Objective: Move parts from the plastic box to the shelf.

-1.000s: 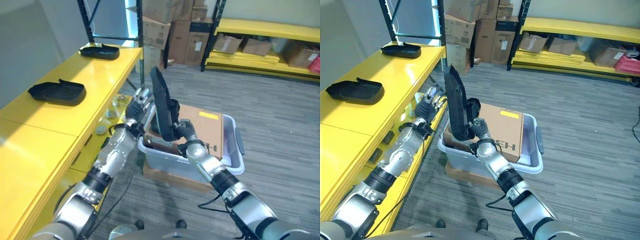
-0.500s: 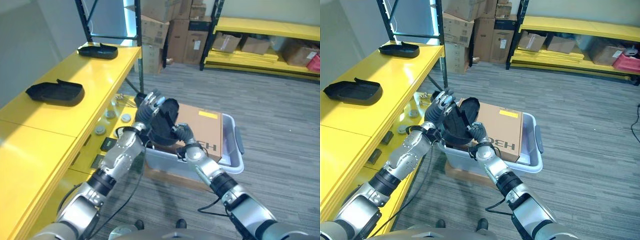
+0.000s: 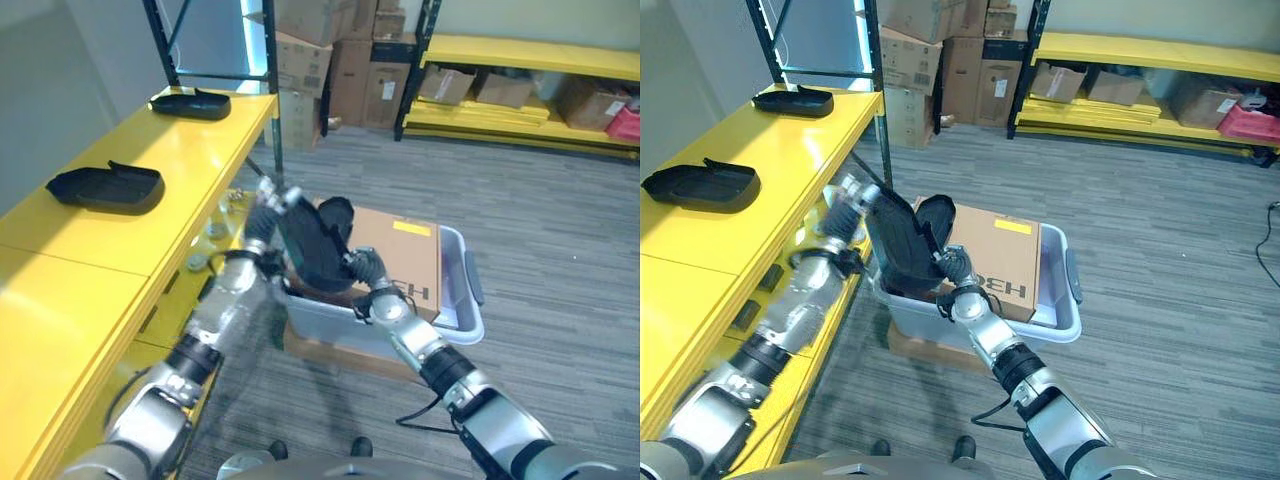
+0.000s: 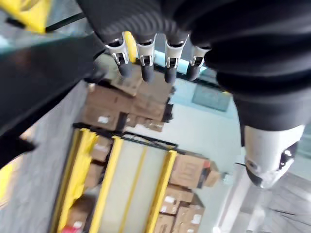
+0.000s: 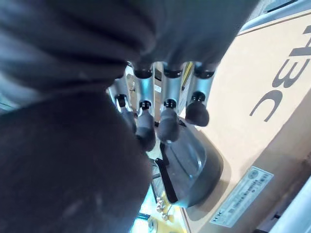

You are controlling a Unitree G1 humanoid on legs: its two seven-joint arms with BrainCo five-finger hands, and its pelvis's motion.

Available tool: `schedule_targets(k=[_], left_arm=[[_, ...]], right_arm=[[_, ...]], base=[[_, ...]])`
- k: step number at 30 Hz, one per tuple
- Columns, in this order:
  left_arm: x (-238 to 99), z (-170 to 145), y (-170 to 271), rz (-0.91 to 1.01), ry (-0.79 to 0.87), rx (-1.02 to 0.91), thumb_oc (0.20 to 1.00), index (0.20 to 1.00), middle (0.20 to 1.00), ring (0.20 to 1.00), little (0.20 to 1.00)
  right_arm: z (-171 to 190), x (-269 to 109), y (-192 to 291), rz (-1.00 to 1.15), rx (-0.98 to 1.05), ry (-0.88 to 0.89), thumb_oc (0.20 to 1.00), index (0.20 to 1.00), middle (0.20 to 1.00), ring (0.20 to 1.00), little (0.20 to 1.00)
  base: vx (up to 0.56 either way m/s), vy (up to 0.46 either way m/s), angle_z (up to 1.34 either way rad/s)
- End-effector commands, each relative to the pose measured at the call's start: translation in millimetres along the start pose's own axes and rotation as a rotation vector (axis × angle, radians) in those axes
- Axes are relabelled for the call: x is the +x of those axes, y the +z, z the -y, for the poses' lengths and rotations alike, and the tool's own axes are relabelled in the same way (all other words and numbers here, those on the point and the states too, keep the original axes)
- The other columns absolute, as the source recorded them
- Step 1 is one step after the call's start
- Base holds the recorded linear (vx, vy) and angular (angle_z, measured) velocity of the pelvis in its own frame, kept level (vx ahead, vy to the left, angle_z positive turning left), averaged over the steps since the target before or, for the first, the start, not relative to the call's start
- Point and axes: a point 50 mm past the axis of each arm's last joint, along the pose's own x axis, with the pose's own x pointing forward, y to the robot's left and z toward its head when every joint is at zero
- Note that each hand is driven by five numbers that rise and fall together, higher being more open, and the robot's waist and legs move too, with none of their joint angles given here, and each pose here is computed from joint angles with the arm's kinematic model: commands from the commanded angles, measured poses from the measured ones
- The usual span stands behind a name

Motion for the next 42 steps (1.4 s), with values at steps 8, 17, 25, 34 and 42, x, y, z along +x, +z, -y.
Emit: schedule_targets(k=[8,17,25,34,42], left_arm=[[26,46,72,0.225,-0.223,-0.111,1.0,1.0,1.0,1.0,1.0],[29,54,12,-0.093,-0.248,0.005,1.0,1.0,1.0,1.0,1.0],[30,39,-26,-0.208,-0.137,0.196,1.0,1.0,1.0,1.0,1.0],[34,7,-26,-0.174,0.009,0.321,1.0,1.0,1.0,1.0,1.0],[33,-7,-32,-0.229,0.016,0.352,1.0,1.0,1.0,1.0,1.0]], right_arm=[[11,9,31,0.136,0.044,-0.066,0.2,0.2,0.2,0.2,0.2],[13,12,34,0.146,0.051,-0.07,0.2,0.2,0.2,0.2,0.2],[18,19,39,0.144,0.077,-0.111,0.2,0.2,0.2,0.2,0.2],[27,20,36,0.139,0.082,-0.146,0.2,0.2,0.2,0.2,0.2],[30,20,40,0.164,0.088,-0.174,0.2,0.2,0.2,0.2,0.2]], base=[[0.0,0.006,0.07],[0.0,-0.001,-0.02],[0.0,-0.002,-0.02],[0.0,0.0,-0.01],[0.0,0.0,0.0]])
